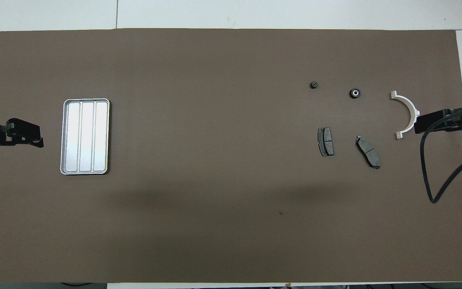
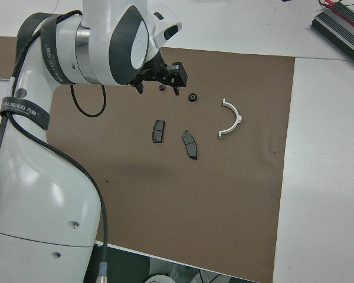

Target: Pick bearing gear from pile to tray

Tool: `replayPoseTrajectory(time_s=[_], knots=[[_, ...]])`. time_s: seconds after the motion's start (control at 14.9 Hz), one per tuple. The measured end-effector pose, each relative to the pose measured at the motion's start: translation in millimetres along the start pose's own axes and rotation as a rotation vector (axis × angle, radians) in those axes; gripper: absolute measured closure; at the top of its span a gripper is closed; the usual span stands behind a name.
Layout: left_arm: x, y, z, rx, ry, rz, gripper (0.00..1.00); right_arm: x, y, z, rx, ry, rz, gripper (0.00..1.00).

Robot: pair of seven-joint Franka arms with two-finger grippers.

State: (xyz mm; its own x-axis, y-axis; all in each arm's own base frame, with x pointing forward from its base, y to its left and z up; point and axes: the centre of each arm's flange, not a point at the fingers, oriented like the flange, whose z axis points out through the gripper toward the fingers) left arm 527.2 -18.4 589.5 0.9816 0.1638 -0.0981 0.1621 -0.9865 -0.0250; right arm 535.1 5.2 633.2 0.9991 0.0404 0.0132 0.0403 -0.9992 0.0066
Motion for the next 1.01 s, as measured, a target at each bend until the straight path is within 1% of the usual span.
replayPoseTrajectory(time_s=[0.74, 0.87, 1.01], knots=[[0.0, 0.0, 0.0, 0.000, 0.000, 0.000, 0.00, -7.5, -1.6, 1.3, 0.001, -0.015, -0.004, 0.00], [0.0, 0.0, 0.0, 0.000, 0.000, 0.000, 0.00, -7.3, -3.6, 7.9, 0.001, -0.024, -0.008, 0.00], [0.0, 0.0, 0.0, 0.000, 0.000, 0.000, 0.00, -2.2, -9.4, 24.0, 0.000, -0.019, -0.012, 0.00]])
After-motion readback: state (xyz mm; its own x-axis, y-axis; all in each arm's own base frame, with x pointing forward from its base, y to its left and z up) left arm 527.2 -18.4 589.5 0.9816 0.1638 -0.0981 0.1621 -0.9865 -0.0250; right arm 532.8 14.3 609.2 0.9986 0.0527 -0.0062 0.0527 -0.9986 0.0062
